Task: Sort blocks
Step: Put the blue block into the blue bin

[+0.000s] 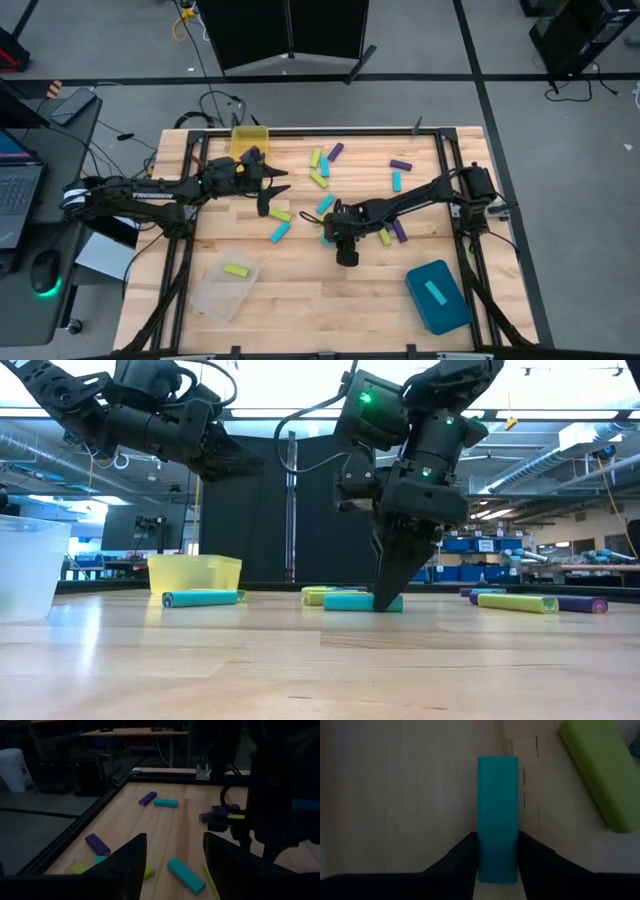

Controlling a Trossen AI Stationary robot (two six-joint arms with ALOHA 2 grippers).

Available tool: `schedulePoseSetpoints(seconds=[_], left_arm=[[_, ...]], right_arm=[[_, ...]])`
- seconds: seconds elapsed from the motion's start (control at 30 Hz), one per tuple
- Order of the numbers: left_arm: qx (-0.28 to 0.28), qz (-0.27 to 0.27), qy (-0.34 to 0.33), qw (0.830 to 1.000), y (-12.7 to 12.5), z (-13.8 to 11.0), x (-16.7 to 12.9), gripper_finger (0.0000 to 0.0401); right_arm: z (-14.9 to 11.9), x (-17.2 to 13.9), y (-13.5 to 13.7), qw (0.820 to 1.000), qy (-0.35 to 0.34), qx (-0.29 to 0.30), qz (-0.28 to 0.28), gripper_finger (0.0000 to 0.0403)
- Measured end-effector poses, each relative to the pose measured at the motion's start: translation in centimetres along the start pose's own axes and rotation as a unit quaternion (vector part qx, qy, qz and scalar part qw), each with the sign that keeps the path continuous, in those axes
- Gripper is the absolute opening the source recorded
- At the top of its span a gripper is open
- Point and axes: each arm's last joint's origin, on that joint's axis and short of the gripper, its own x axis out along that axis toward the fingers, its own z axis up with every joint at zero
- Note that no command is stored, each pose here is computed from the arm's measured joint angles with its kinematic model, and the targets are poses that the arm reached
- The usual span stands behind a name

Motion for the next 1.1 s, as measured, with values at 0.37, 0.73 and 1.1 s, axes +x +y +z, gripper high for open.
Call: schedulePoseSetpoints(seconds=[0.37,0.73,1.1], left_arm=[[-0.002,0.0,-0.001,1.0,0.0,0.0,0.0,0.0202],[-0.001,0.0,-0.001,1.0,0.0,0.0,0.0,0.0202],[-0.001,0.001,-0.004,1.0,0.0,0.1,0.0,0.0202]], right_arm=[[-0.2,-5.3,0.7,0.998,-0.018,0.038,0.048,0.0119],[-5.5,-13.9,6.8,0.973,0.046,0.213,0.074,0.0119],[-15.0,-14.8,12.7,0.891,0.167,0.421,-0.031,0.0119]])
